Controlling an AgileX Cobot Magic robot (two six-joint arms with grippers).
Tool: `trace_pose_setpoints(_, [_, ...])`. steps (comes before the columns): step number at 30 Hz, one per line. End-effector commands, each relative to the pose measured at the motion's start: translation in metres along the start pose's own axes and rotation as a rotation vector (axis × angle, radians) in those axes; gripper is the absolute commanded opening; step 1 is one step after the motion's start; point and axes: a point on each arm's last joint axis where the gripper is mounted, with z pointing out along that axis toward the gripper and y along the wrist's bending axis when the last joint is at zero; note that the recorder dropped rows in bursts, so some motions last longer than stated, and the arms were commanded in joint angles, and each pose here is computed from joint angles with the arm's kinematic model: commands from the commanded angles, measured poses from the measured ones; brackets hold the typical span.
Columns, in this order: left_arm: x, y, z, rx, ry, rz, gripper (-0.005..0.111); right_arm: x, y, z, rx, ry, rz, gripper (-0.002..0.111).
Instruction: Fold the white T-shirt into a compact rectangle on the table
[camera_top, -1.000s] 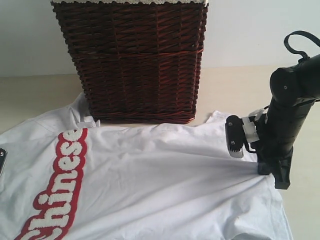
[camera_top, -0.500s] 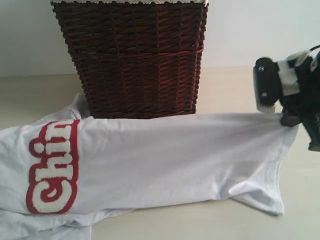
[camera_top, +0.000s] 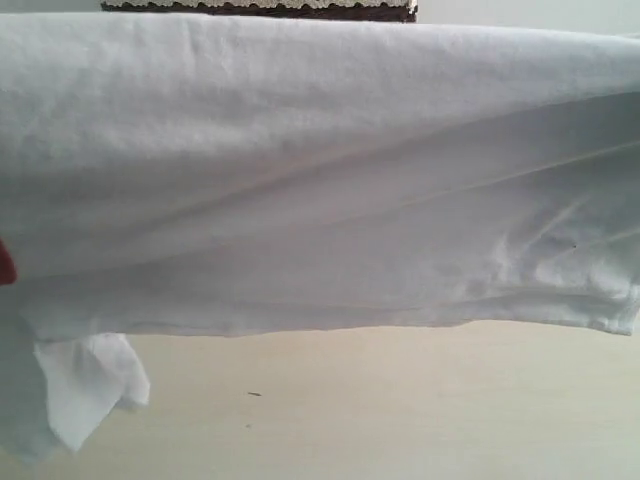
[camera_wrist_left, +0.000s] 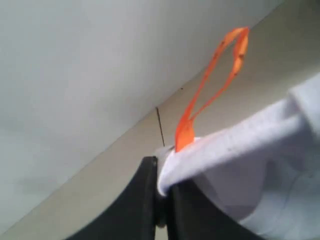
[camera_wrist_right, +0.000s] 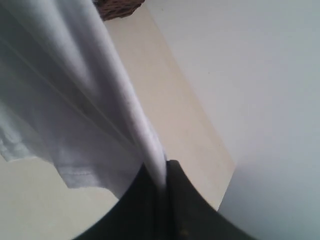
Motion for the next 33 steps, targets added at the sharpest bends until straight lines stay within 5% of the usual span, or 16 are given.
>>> trace_pose_setpoints(1, [0.006, 0.010, -0.037, -0.019, 0.004, -0.055, 0.000, 0.009, 0.007, -0.032, 0.060, -0.064, 0.030, 0.000])
trace_pose_setpoints(9, [0.007, 0.001, -0.029, 0.072, 0.040, -0.068, 0.000, 0.011, 0.015, -0.034, -0.044, -0.027, 0.001, 0.000])
trace_pose_setpoints(15, [0.016, -0.035, 0.044, 0.270, 0.268, 0.038, 0.000, 0.007, 0.018, 0.041, -0.240, 0.218, -0.083, 0.000])
trace_pose_setpoints(20, [0.025, -0.073, 0.115, 0.374, 0.329, 0.128, 0.000, -0.002, 0.027, 0.122, -0.397, 0.330, -0.134, 0.000])
trace_pose_setpoints(26, [0.032, -0.103, 0.200, 0.328, 0.283, 0.333, 0.000, -0.006, 0.031, 0.220, -0.292, 0.327, -0.279, 0.000])
trace_pose_setpoints(30, [0.038, -0.111, 0.255, 0.262, 0.217, 0.274, 0.001, -0.004, 0.044, 0.289, -0.170, 0.275, -0.340, 0.000])
trace_pose_setpoints(33, [0.054, -0.117, 0.287, 0.280, 0.186, 0.248, 0.030, -0.001, 0.052, 0.325, -0.106, 0.272, -0.312, 0.010])
